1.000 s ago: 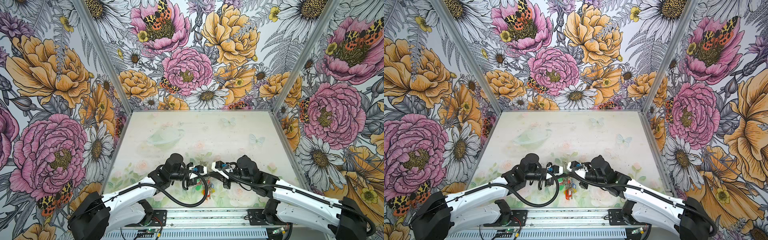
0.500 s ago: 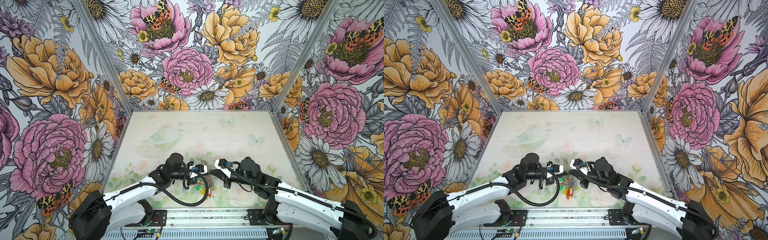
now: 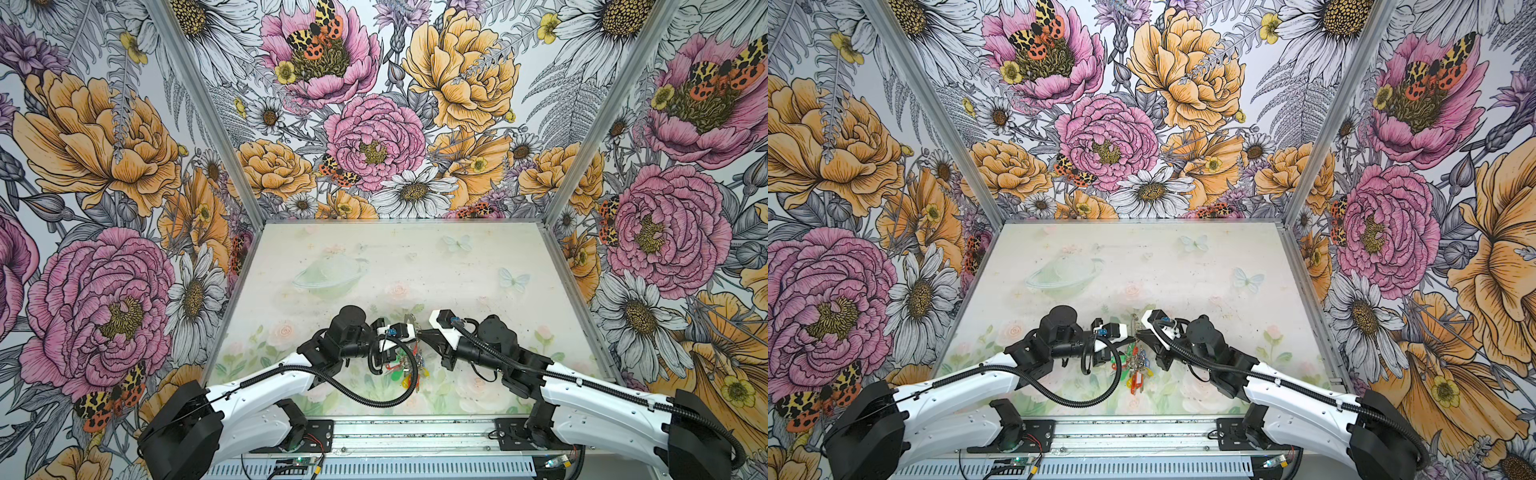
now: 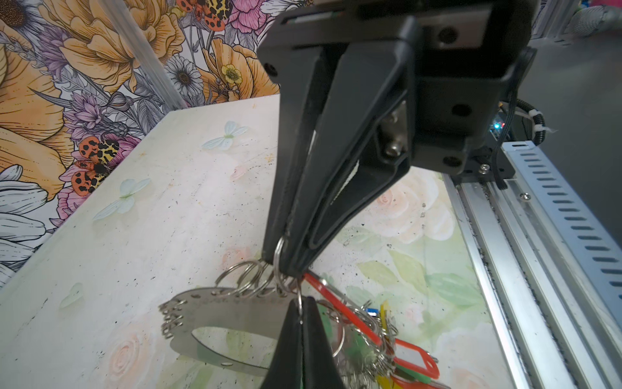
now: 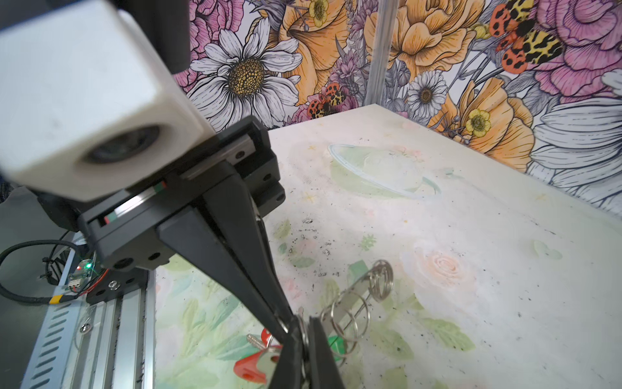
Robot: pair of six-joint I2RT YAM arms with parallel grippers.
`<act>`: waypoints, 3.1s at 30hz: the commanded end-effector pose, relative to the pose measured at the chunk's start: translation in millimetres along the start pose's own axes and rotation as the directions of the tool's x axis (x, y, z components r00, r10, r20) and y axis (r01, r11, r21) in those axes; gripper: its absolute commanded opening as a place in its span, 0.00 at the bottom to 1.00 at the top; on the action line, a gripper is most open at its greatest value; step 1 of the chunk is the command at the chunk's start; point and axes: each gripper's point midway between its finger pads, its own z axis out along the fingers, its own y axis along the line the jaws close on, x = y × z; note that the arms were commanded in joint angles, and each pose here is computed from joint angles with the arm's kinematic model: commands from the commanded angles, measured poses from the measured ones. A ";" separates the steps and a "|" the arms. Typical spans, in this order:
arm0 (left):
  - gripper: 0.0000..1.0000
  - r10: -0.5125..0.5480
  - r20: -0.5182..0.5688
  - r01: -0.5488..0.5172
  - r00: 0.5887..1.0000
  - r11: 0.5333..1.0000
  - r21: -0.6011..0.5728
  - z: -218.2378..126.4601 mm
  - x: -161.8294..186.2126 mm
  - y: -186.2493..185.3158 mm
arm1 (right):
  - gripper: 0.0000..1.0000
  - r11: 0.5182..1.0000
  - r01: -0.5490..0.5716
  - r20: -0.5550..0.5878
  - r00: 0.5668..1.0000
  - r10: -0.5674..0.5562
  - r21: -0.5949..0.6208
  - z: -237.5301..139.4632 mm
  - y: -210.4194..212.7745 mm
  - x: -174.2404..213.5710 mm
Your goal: Put the keys on the keyring
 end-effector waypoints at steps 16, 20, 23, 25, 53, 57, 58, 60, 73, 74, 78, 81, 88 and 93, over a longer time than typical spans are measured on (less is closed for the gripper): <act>0.00 -0.220 0.059 0.228 0.974 0.937 -0.263 3.9 -16.6 59.4 | 0.60 0.982 -0.137 0.091 0.988 0.127 0.126 -13.7 -23.2 20.7; 0.00 -0.230 0.059 0.238 0.971 0.937 -0.257 6.6 -17.3 60.3 | 0.63 0.982 -0.160 0.087 0.985 0.151 0.100 0.2 -16.8 34.0; 0.00 -0.232 0.058 0.239 0.971 0.937 -0.254 8.1 -17.8 60.7 | 0.64 0.983 -0.160 0.079 0.985 0.153 0.088 14.4 -13.7 39.7; 0.00 -0.231 0.060 0.238 0.971 0.938 -0.251 8.3 -18.8 60.2 | 0.64 0.981 -0.166 0.083 0.984 0.158 0.103 22.9 -17.3 41.4; 0.28 -0.395 0.098 0.402 0.913 0.835 -0.377 -4.8 -12.4 95.8 | 0.00 0.944 -0.319 0.121 0.944 0.308 0.082 46.8 -39.7 35.8; 0.47 -0.431 0.197 0.469 0.880 0.727 -0.501 -44.0 1.6 120.5 | 0.00 0.943 -0.323 0.114 0.943 0.313 0.081 34.9 -47.8 33.7; 0.49 -0.453 0.220 0.496 0.864 0.691 -0.526 -53.3 9.7 127.4 | 0.00 0.945 -0.319 0.114 0.944 0.309 0.078 32.9 -48.1 31.9; 0.50 -0.501 0.241 0.541 0.831 0.632 -0.555 -63.0 25.0 135.0 | 0.00 0.948 -0.311 0.121 0.946 0.302 0.061 29.8 -45.2 28.3; 0.58 -0.505 0.181 0.535 0.844 0.813 -0.229 -37.5 34.3 82.1 | 0.00 0.975 -0.193 0.143 0.968 0.207 -0.106 11.6 -21.7 7.9; 0.59 -0.506 0.178 0.534 0.844 0.819 -0.207 -36.8 33.2 78.6 | 0.00 0.976 -0.186 0.140 0.970 0.201 -0.113 9.3 -21.0 6.5; 0.57 -0.511 0.164 0.530 0.844 0.842 -0.102 -30.4 25.8 65.5 | 0.00 0.977 -0.151 0.146 0.974 0.174 -0.151 1.7 -15.7 -1.3; 0.49 -0.522 0.160 0.531 0.838 0.847 -0.017 -26.4 19.3 56.1 | 0.00 0.976 -0.138 0.149 0.975 0.163 -0.168 -2.7 -13.3 -4.9; 0.36 -0.508 0.175 0.494 0.844 0.861 0.116 -25.3 1.2 34.4 | 0.00 0.972 -0.159 0.137 0.973 0.183 -0.171 -13.8 -23.8 -5.6; 0.25 -0.522 0.156 0.502 0.838 0.851 0.152 -21.2 1.4 30.7 | 0.00 0.970 -0.157 0.151 0.971 0.186 -0.187 -18.8 -24.2 -11.0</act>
